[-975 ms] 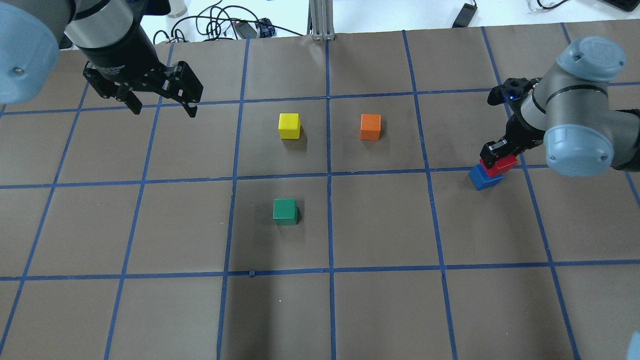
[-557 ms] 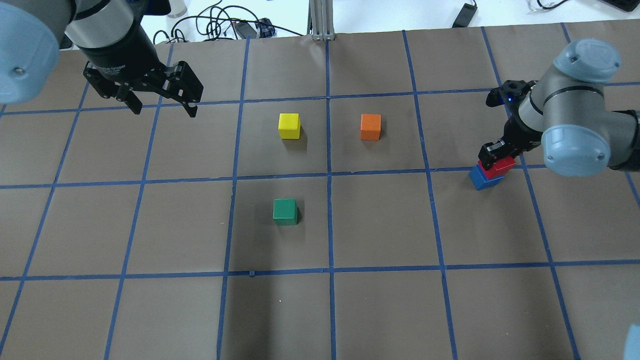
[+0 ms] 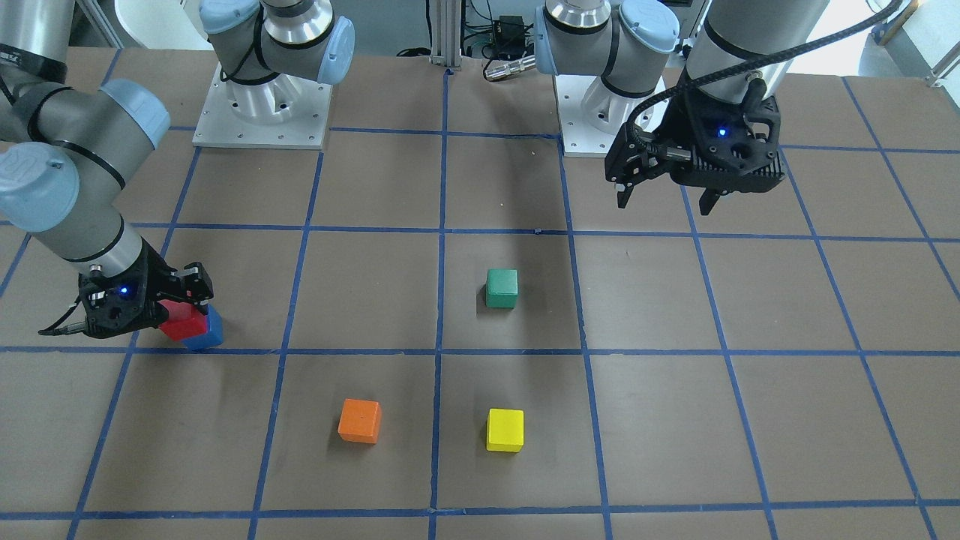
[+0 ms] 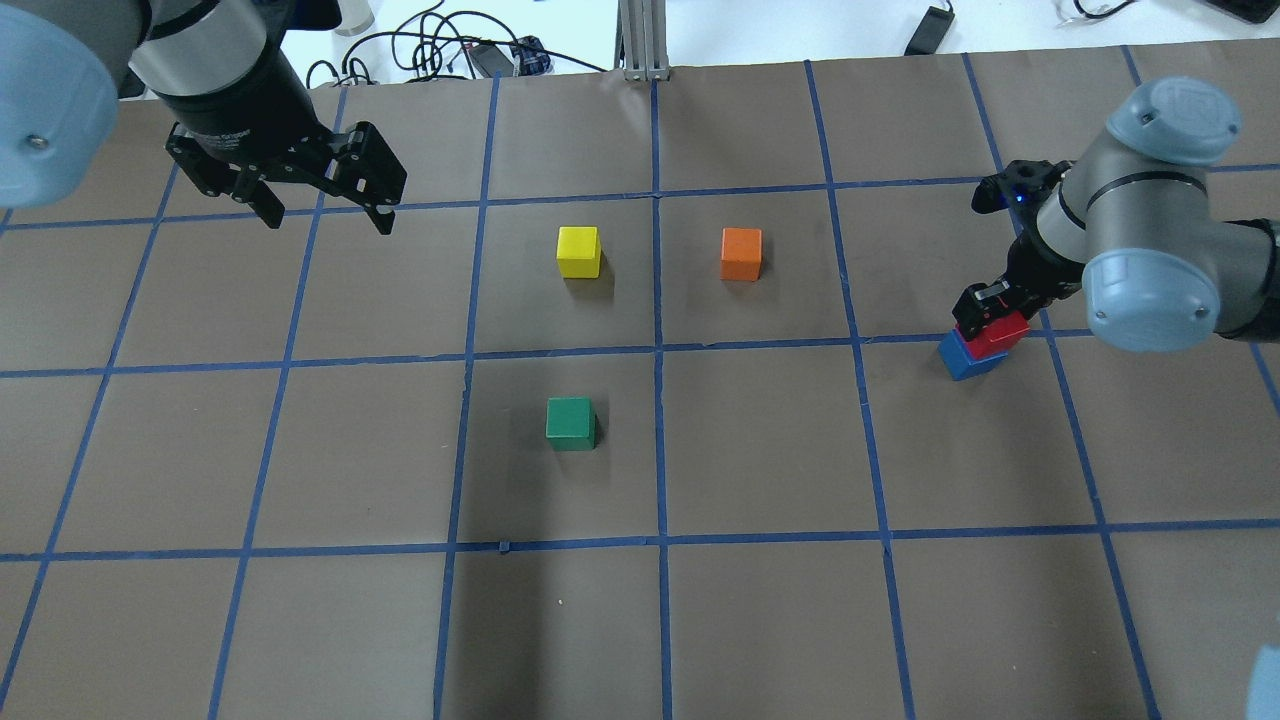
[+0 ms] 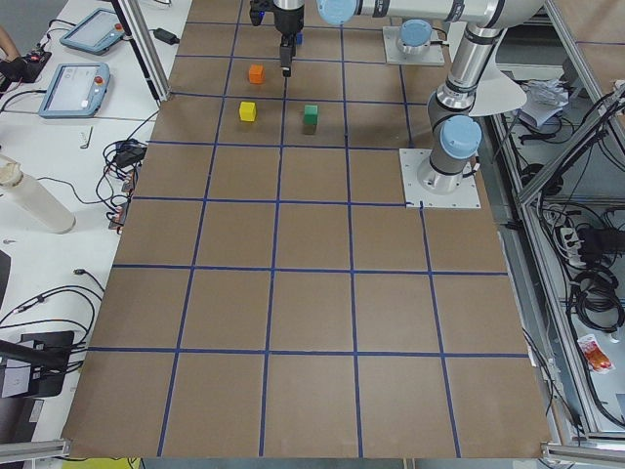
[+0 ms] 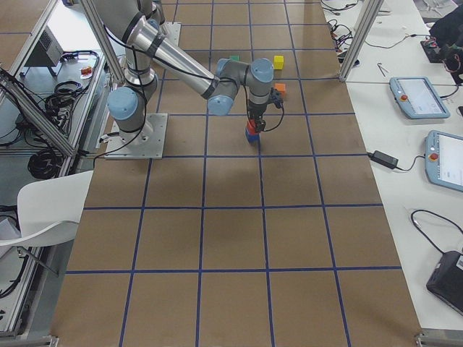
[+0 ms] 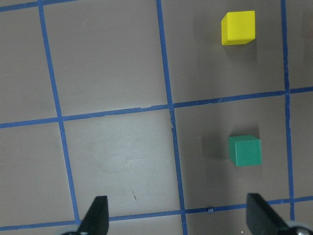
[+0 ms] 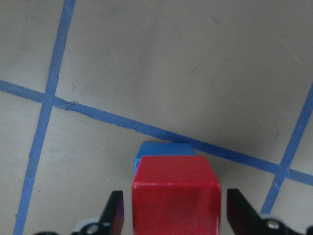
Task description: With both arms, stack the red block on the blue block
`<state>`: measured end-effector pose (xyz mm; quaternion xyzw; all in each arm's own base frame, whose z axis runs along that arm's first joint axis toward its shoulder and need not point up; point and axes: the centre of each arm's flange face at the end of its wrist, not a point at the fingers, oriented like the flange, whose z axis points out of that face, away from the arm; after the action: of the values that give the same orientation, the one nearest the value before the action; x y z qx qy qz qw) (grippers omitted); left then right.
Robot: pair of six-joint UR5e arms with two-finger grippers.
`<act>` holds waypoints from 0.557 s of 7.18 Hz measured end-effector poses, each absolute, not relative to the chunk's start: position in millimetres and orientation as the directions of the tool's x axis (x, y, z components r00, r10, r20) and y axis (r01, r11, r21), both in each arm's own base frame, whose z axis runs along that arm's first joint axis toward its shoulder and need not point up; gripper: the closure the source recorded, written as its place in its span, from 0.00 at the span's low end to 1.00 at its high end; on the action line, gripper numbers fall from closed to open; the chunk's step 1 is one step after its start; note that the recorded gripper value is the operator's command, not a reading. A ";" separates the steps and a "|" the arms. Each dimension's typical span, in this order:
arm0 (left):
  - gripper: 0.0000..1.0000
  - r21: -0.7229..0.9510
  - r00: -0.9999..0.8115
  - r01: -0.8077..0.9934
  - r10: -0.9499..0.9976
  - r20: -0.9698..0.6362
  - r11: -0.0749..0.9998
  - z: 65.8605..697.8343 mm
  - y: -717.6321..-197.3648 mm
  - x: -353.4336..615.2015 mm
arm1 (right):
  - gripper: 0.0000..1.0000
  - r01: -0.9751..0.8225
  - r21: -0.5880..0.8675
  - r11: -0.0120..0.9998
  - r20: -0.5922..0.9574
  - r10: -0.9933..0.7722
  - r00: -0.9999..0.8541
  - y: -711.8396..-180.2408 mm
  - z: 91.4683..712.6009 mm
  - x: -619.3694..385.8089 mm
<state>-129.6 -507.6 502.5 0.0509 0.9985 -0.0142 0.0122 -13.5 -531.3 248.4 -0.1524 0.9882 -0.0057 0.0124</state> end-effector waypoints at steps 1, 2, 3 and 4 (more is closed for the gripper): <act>0.00 -0.027 -0.995 0.102 0.101 -0.026 0.994 502.5 -507.6 -129.5 | 0.00 -0.290 -0.022 0.957 -0.017 -0.291 -0.957 -533.7 253.9 -13.0; 0.00 -0.027 -0.995 0.102 0.101 -0.026 0.994 502.4 -507.7 -129.5 | 0.00 -0.277 -0.031 0.960 -0.008 -0.277 -0.961 -539.9 267.7 -12.9; 0.00 -0.027 -0.995 0.102 0.101 -0.026 0.994 502.3 -507.7 -129.5 | 0.00 -0.268 -0.028 0.963 -0.007 -0.268 -0.963 -546.3 288.9 -13.7; 0.00 -0.026 -0.995 0.102 0.101 -0.026 0.994 502.2 -507.8 -129.5 | 0.00 -0.250 -0.013 0.968 -0.014 -0.250 -0.968 -548.9 320.9 -14.2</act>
<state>-129.5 -507.8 502.2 0.0509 0.9985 -0.0139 0.0125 -14.2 -548.9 320.9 -0.1258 0.9920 -0.0056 0.0079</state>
